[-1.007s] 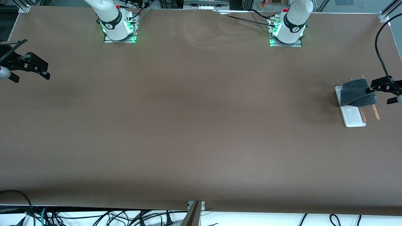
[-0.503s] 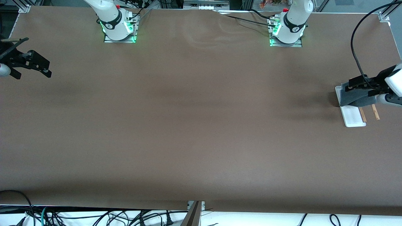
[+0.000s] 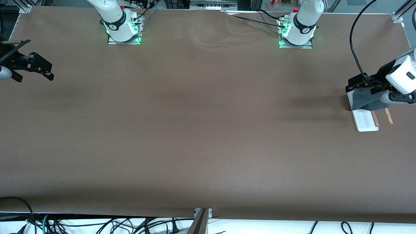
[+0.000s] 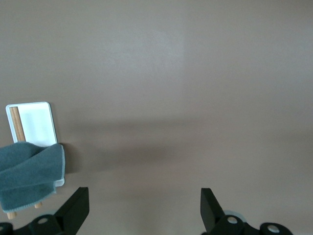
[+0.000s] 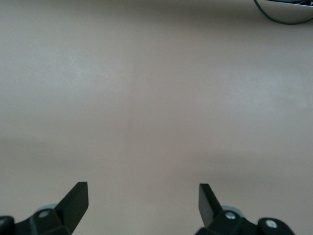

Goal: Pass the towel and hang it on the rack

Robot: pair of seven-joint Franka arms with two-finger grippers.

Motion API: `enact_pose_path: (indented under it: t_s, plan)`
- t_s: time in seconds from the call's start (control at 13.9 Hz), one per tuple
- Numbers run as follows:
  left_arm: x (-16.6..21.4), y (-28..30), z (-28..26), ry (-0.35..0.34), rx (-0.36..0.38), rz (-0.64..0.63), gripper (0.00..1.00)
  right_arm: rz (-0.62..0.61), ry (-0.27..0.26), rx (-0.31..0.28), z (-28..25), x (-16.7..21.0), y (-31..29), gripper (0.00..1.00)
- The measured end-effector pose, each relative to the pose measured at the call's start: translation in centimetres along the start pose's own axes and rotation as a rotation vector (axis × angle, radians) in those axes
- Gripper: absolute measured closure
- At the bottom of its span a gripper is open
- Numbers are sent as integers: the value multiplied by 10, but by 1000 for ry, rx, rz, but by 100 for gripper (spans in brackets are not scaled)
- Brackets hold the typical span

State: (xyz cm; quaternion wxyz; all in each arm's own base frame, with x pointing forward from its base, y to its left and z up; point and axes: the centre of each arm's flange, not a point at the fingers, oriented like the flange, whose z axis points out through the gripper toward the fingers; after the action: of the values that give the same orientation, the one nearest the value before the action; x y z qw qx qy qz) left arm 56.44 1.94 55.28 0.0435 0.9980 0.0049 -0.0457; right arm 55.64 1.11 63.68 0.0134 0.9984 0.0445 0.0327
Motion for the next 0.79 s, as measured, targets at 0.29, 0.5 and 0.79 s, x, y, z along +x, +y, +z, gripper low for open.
enact_pose_path:
  t_s: [0.29, 0.5, 0.79]
  plan:
    - [0, 20, -10, 11, 2, -38, 0, 0, -4, 0, 2, 1, 0, 0]
    - [-4, 22, -26, 18, 2, -43, 0, -1, 0, 0, 1, 2, 0, 0]
    - [-4, 21, -30, 21, 2, -52, 0, -1, -6, 1, 7, 5, 0, 0]
